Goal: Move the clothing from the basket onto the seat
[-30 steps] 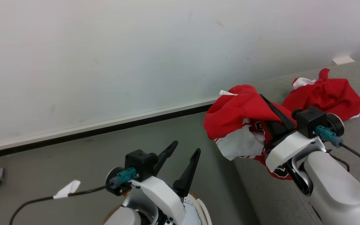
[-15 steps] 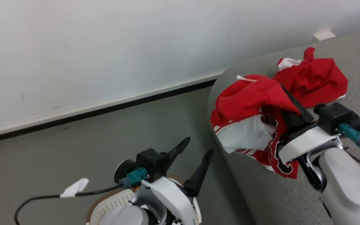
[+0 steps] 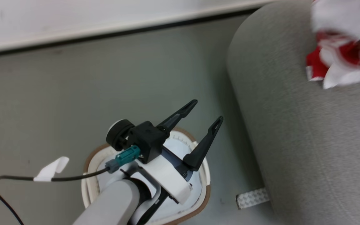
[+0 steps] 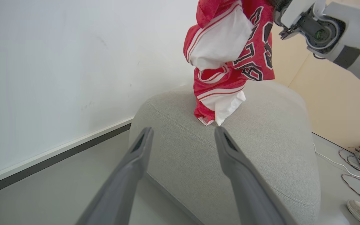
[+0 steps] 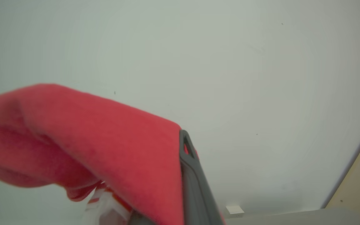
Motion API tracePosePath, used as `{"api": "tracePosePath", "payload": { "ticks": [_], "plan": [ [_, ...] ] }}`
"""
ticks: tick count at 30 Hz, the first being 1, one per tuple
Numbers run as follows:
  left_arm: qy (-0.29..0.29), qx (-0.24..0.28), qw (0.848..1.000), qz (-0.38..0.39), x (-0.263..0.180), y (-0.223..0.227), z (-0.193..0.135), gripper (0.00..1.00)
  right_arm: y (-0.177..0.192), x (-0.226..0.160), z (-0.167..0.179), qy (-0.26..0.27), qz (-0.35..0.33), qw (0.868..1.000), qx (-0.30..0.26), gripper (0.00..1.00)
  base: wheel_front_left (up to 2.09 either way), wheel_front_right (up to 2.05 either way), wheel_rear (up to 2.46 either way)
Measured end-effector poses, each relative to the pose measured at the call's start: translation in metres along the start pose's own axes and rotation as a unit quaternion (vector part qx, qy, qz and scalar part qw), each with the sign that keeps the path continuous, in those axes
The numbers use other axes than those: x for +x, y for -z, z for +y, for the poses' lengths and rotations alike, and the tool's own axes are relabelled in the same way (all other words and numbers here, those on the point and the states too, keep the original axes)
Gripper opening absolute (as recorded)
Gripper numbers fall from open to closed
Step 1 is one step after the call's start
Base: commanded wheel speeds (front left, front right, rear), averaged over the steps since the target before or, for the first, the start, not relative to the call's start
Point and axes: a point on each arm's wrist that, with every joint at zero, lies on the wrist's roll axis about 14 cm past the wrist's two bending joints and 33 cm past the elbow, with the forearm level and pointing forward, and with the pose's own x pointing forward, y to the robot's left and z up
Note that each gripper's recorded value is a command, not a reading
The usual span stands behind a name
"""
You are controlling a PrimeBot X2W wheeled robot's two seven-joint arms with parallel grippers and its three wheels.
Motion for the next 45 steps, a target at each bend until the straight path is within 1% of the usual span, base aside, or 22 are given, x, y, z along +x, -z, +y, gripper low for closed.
{"api": "tracePosePath", "payload": {
  "ticks": [2, 5, 7, 10, 13, 15, 17, 18, 20, 22, 24, 28, 32, 35, 38, 42, 45],
  "plan": [
    [-0.007, -0.010, 1.000, 0.003, -0.001, 0.009, 0.012, 1.00, 0.001, 0.018, -0.019, 0.024, 0.003, 0.999, -0.022, 0.00, 0.00, 0.00, 0.00],
    [-0.023, -0.022, 0.999, 0.008, -0.005, 0.021, 0.031, 1.00, 0.001, 0.039, -0.055, 0.077, 0.004, 0.996, -0.040, 0.00, 0.00, 0.00, 0.00],
    [-0.039, -0.028, 0.999, 0.017, -0.011, 0.033, 0.047, 1.00, 0.013, 0.044, -0.079, 0.111, 0.021, 0.992, -0.060, 0.00, 0.00, 0.00, 0.00],
    [-0.064, -0.037, 0.997, 0.030, -0.021, 0.049, 0.067, 1.00, 0.059, 0.036, -0.103, 0.155, 0.077, 0.982, -0.069, 0.00, 0.00, 0.00, 0.00],
    [-0.087, -0.042, 0.994, 0.046, -0.032, 0.064, 0.084, 1.00, 0.114, 0.011, -0.120, 0.196, 0.141, 0.968, -0.064, 0.00, 0.00, 0.00, 0.00],
    [-0.101, -0.045, 0.992, 0.055, -0.039, 0.073, 0.093, 1.00, 0.147, -0.008, -0.123, 0.216, 0.177, 0.958, -0.056, 0.00, 0.00, 0.00, 0.00],
    [-0.110, -0.049, 0.991, 0.063, -0.045, 0.080, 0.097, 1.00, 0.174, -0.026, -0.117, 0.226, 0.203, 0.952, -0.046, 0.00, 0.00, 0.00, 0.00],
    [-0.112, -0.051, 0.990, 0.066, -0.046, 0.082, 0.098, 1.00, 0.183, -0.034, -0.115, 0.231, 0.211, 0.949, -0.042, 0.25, 0.00, 0.00, 0.00],
    [-0.115, -0.049, 0.990, 0.066, -0.047, 0.081, 0.099, 1.00, 0.190, -0.049, -0.115, 0.241, 0.220, 0.944, -0.040, 1.00, 0.00, 0.00, 0.00],
    [-0.116, -0.048, 0.990, 0.063, -0.046, 0.077, 0.098, 1.00, 0.198, -0.061, -0.114, 0.244, 0.235, 0.940, -0.043, 1.00, 0.00, 0.00, 0.00],
    [-0.120, -0.047, 0.990, 0.055, -0.045, 0.071, 0.098, 1.00, 0.204, -0.070, -0.105, 0.242, 0.241, 0.940, -0.029, 1.00, 0.00, 0.00, 0.00],
    [-0.134, -0.042, 0.989, 0.041, -0.046, 0.057, 0.100, 1.00, 0.196, -0.079, -0.105, 0.238, 0.229, 0.944, -0.028, 1.00, 0.00, 0.00, 0.00],
    [-0.151, -0.035, 0.987, 0.030, -0.053, 0.046, 0.101, 1.00, 0.189, -0.097, -0.100, 0.220, 0.230, 0.948, -0.033, 1.00, 0.00, 0.00, 0.00],
    [-0.173, -0.027, 0.984, 0.020, -0.062, 0.037, 0.104, 1.00, 0.179, -0.108, -0.090, 0.197, 0.224, 0.954, -0.035, 1.00, 0.00, 0.00, 0.00],
    [-0.206, -0.023, 0.978, 0.010, -0.078, 0.030, 0.108, 1.00, 0.155, -0.112, -0.072, 0.170, 0.188, 0.967, -0.033, 1.00, 0.00, 0.00, 0.00],
    [-0.260, -0.001, 0.966, -0.004, -0.106, 0.021, 0.117, 1.00, 0.125, -0.128, -0.043, 0.133, 0.146, 0.980, -0.017, 1.00, 0.00, 0.00, 0.00],
    [-0.297, 0.012, 0.955, -0.012, -0.130, 0.017, 0.118, 1.00, 0.105, -0.139, -0.018, 0.102, 0.118, 0.988, 0.003, 1.00, 0.00, 0.00, 0.00]
  ]
}}
